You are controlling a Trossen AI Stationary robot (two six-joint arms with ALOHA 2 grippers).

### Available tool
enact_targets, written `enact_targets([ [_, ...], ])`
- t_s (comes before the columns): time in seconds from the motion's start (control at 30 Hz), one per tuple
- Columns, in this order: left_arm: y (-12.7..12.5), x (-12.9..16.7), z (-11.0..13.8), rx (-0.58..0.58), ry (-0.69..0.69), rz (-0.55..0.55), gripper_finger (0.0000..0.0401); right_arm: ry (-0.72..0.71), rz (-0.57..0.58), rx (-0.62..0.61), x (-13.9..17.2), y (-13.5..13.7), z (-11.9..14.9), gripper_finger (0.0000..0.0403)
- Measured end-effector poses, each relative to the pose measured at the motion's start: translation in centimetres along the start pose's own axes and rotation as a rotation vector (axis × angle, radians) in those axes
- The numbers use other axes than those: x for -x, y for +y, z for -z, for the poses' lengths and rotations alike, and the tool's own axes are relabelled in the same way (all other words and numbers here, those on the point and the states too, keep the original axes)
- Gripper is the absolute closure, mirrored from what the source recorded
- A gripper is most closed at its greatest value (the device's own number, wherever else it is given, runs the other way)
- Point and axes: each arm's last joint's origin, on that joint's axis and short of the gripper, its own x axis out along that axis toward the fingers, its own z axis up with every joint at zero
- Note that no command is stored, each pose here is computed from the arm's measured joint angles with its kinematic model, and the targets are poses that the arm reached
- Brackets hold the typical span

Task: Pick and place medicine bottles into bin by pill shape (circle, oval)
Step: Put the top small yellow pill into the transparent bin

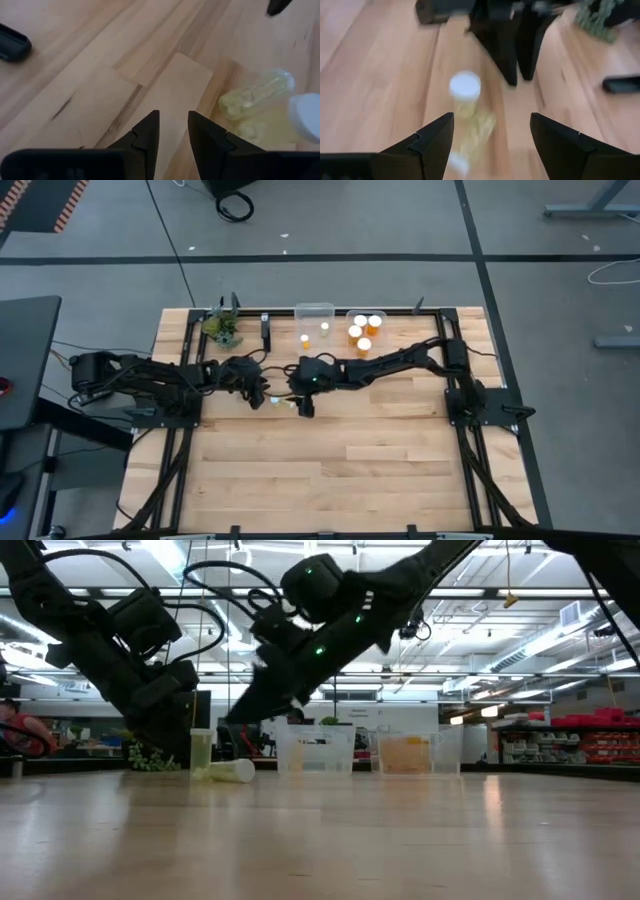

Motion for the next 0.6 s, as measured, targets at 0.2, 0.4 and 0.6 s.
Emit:
enact_targets([
  [0.2,0.1,0.0,0.2,0.002,0.019,-0.005,0.0291,-0.013,0.041,-0.044,-1.4,0.8,0.9,0.0134],
  [0.4,0.0,0.0,0.2,0.004,0.019,-0.005,0.0292,-0.004,0.073,-0.035,-1.3,1.5,0.9,0.0134],
  [0.6,0.0,0.0,0.2,0.006,0.019,-0.005,0.0292,-0.024,0.084,-0.034,-1.4,1.7,1.5,0.0134],
])
